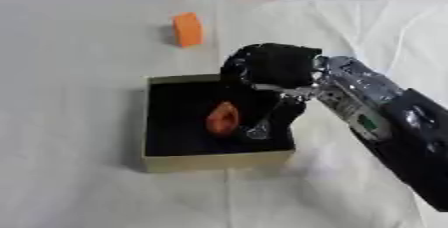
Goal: Pick up objects on the table and place them in the box.
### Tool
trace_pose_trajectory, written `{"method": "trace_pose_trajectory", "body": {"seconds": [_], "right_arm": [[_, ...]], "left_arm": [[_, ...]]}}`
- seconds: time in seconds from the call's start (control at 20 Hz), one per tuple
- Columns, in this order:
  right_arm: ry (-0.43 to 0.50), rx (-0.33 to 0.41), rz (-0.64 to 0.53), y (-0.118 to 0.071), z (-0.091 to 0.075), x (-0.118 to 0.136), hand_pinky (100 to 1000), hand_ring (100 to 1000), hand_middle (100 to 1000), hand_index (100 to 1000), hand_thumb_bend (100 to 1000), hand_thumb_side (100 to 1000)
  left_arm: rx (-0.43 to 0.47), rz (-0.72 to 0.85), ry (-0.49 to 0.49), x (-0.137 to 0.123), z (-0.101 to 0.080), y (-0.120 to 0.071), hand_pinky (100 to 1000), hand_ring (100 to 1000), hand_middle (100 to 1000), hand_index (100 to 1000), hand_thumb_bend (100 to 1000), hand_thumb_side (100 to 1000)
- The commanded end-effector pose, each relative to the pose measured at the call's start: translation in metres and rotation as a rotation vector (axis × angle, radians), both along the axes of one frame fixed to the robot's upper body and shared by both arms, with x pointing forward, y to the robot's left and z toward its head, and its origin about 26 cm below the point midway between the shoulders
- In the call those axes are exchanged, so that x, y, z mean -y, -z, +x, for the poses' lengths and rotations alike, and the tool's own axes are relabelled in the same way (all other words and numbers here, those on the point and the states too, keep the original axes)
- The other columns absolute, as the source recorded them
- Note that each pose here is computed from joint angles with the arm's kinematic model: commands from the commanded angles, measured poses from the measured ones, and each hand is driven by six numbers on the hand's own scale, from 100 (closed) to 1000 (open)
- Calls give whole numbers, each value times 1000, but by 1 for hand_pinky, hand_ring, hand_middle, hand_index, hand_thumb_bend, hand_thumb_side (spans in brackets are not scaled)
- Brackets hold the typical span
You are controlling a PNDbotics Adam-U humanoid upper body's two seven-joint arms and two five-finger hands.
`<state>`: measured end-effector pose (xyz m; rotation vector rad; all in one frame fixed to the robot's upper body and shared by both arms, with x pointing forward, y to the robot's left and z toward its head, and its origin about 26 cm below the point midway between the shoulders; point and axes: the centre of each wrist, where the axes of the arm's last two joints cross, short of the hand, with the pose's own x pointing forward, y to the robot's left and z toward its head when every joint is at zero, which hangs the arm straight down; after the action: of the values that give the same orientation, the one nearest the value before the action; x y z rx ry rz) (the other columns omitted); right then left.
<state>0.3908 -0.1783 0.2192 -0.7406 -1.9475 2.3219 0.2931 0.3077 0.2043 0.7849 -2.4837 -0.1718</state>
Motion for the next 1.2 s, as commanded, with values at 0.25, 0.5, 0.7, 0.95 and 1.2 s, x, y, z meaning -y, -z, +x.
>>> {"method": "trace_pose_trajectory", "body": {"seconds": [0.25,0.5,0.7,0.95,1.2], "right_arm": [[11,139,163,-34,5,20,797,768,598,743,379,576],[51,134,429,-59,5,40,819,742,569,741,255,596],[69,113,616,-89,-5,52,832,754,583,743,156,626],[80,122,735,-121,-17,56,840,777,607,751,108,748],[99,155,823,-143,-23,58,843,784,614,753,124,768]], "left_arm": [[27,23,-6,-3,-2,-9,580,585,651,772,100,729],[23,41,12,0,0,-14,581,585,652,772,100,729],[28,126,22,2,3,-35,582,589,656,778,100,709],[30,345,-17,10,6,-77,586,606,673,800,100,683],[-42,608,-103,20,17,-110,592,626,688,820,100,687]]}}
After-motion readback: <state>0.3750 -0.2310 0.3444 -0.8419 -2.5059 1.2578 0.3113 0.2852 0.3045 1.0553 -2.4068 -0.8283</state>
